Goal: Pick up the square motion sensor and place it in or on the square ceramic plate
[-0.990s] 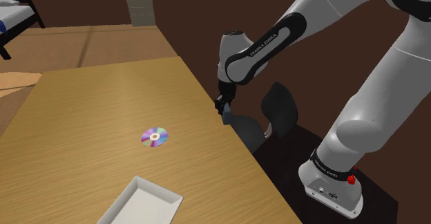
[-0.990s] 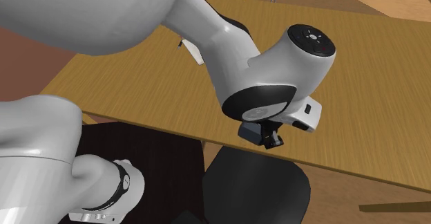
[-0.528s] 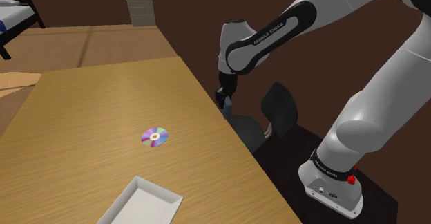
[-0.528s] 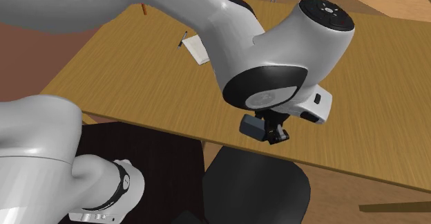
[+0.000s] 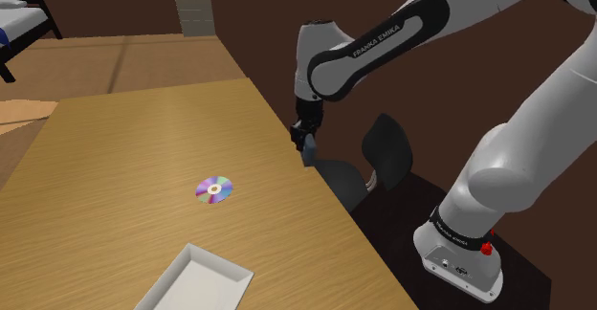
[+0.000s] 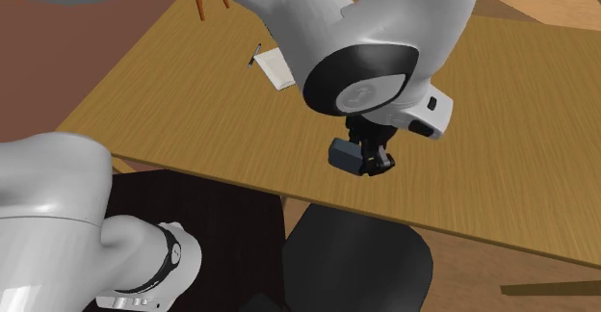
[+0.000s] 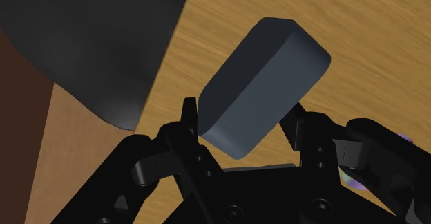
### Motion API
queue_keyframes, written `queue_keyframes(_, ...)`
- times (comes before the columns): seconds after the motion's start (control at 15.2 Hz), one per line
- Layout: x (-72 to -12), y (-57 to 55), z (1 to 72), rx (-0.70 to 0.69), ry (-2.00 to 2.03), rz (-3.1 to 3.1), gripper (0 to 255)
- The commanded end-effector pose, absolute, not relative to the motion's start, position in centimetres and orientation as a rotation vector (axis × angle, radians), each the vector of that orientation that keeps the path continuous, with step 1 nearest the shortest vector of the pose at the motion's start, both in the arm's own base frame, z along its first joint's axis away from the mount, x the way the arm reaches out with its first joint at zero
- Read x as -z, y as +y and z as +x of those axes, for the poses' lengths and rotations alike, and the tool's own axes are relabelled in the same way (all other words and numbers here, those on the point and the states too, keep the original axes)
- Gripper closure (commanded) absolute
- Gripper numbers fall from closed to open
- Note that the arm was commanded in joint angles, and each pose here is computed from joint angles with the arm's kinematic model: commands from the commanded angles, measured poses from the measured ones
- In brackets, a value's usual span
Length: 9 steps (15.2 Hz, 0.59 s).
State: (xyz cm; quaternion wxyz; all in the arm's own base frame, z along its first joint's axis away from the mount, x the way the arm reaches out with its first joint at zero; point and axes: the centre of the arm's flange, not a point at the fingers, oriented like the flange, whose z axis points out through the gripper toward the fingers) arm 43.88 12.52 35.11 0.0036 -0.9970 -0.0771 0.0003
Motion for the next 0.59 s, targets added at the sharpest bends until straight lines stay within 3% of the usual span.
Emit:
queue_keyframes(0.0, -35.4, 15.0, 43.3, -0.001, -0.239, -3.125, 255)
queue_keyframes(0.53, -35.6, 25.4, 41.1, -0.001, -0.239, -3.125, 255)
